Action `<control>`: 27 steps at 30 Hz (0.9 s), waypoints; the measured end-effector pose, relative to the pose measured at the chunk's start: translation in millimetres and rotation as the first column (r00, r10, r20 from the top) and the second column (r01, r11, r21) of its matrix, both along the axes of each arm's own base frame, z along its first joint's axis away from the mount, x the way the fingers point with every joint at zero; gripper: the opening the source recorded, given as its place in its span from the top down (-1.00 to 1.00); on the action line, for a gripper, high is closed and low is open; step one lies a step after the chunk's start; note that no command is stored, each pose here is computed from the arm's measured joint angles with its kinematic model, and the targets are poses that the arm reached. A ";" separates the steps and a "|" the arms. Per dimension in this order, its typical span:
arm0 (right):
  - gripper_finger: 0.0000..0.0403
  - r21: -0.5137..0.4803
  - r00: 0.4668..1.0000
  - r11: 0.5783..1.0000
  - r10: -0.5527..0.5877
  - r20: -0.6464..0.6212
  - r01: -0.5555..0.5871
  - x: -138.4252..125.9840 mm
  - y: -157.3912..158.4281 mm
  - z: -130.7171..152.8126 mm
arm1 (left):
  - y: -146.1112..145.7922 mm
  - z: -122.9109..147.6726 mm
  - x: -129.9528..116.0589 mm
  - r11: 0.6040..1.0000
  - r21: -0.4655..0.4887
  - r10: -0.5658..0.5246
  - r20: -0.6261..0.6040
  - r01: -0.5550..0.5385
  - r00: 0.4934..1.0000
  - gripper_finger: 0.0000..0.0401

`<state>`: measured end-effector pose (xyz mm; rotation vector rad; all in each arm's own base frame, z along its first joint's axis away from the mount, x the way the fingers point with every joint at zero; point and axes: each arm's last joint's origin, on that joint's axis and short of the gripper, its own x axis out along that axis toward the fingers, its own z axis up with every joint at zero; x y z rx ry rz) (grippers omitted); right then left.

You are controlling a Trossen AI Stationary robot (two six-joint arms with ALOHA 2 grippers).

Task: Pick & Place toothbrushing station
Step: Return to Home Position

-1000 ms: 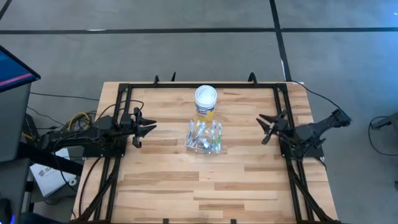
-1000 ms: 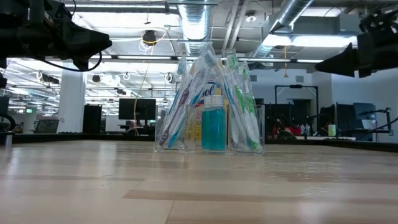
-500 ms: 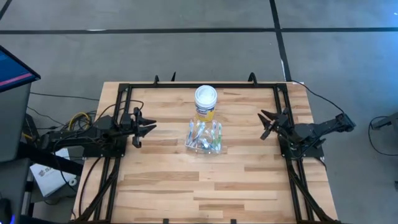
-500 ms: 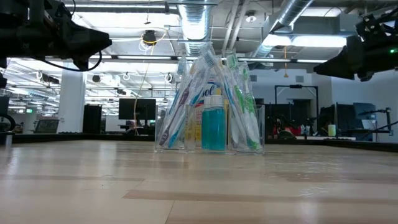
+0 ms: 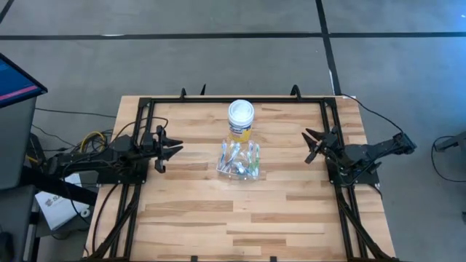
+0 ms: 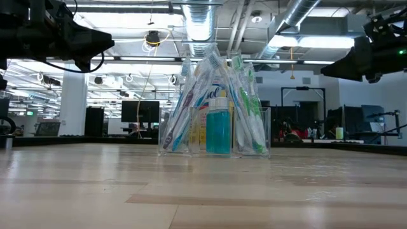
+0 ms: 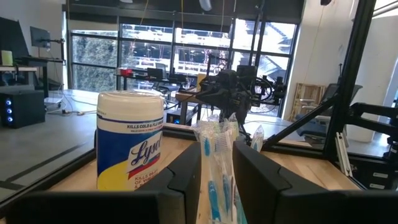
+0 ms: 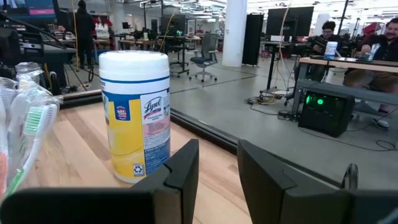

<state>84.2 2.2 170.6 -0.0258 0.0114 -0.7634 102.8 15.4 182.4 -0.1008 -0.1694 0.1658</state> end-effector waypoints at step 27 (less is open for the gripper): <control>0.50 0.000 1.000 1.000 0.001 0.000 -0.001 0.0 0.0 0.1 | 0.0 1.6 -0.2 1.000 0.002 0.000 0.016 0.000 1.000 0.57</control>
